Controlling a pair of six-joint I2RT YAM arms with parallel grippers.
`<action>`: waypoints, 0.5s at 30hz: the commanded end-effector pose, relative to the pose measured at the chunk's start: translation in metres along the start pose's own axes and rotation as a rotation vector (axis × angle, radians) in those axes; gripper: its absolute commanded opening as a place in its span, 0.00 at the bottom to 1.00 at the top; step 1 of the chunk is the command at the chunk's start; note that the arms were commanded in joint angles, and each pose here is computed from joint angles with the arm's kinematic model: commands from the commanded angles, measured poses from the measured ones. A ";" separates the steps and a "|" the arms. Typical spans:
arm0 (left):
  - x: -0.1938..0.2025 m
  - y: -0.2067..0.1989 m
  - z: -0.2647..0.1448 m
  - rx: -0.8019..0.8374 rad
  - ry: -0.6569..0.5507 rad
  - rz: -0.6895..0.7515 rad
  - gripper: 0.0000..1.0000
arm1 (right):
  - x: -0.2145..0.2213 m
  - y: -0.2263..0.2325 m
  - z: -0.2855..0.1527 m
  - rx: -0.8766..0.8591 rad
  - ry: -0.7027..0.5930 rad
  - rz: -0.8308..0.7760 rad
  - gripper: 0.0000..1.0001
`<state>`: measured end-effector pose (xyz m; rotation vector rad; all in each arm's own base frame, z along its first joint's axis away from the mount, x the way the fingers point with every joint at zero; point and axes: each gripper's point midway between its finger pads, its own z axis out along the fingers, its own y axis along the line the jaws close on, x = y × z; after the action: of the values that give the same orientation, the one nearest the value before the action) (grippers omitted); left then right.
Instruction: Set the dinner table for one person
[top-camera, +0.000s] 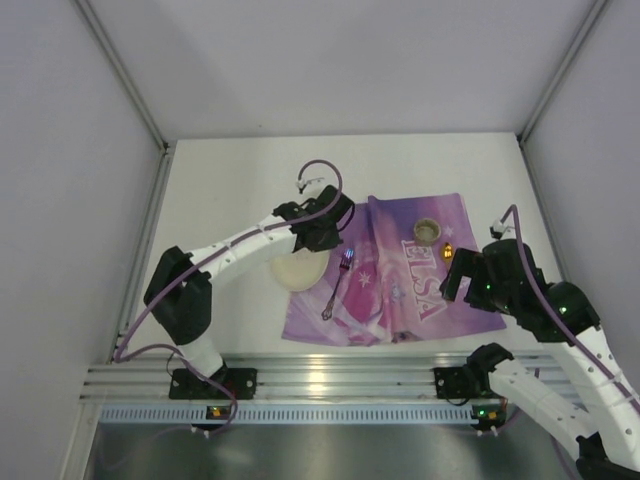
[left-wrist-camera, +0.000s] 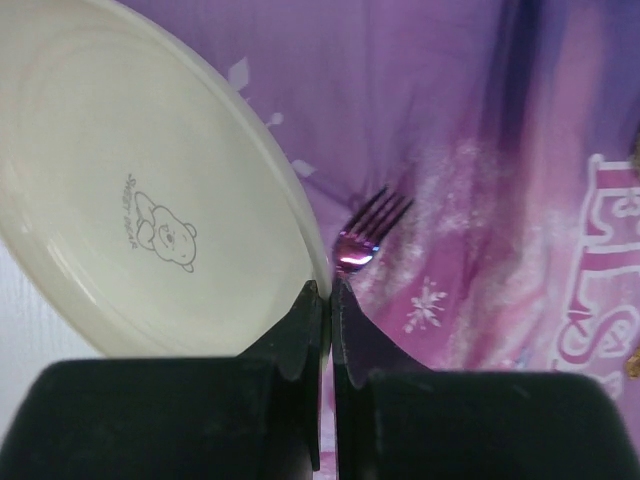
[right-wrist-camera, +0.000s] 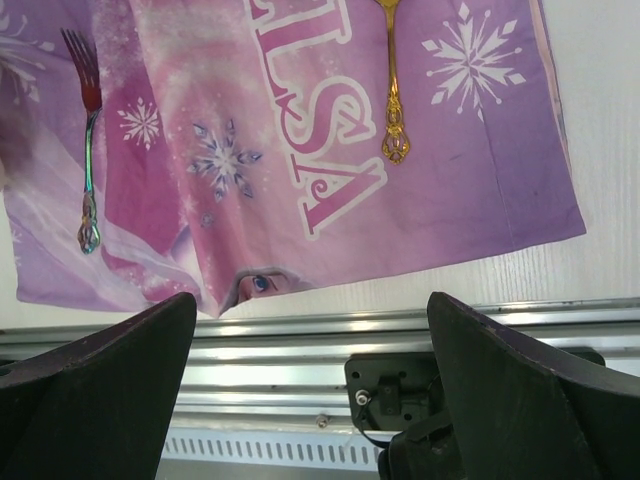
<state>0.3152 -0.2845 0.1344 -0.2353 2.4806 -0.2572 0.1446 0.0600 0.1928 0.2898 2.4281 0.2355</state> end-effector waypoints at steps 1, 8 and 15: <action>-0.002 0.011 0.004 0.040 -0.032 -0.014 0.00 | -0.005 -0.002 0.001 0.016 -0.015 0.012 1.00; 0.035 0.086 0.037 -0.146 0.055 0.011 0.00 | -0.006 -0.001 0.003 0.015 -0.016 0.005 1.00; 0.022 0.166 0.036 -0.413 0.075 0.041 0.00 | -0.003 0.001 0.007 0.004 -0.010 0.005 1.00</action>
<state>0.2980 -0.1625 0.0506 -0.2832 2.6024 0.1696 0.1441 0.0599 0.1865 0.2874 2.4515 0.2194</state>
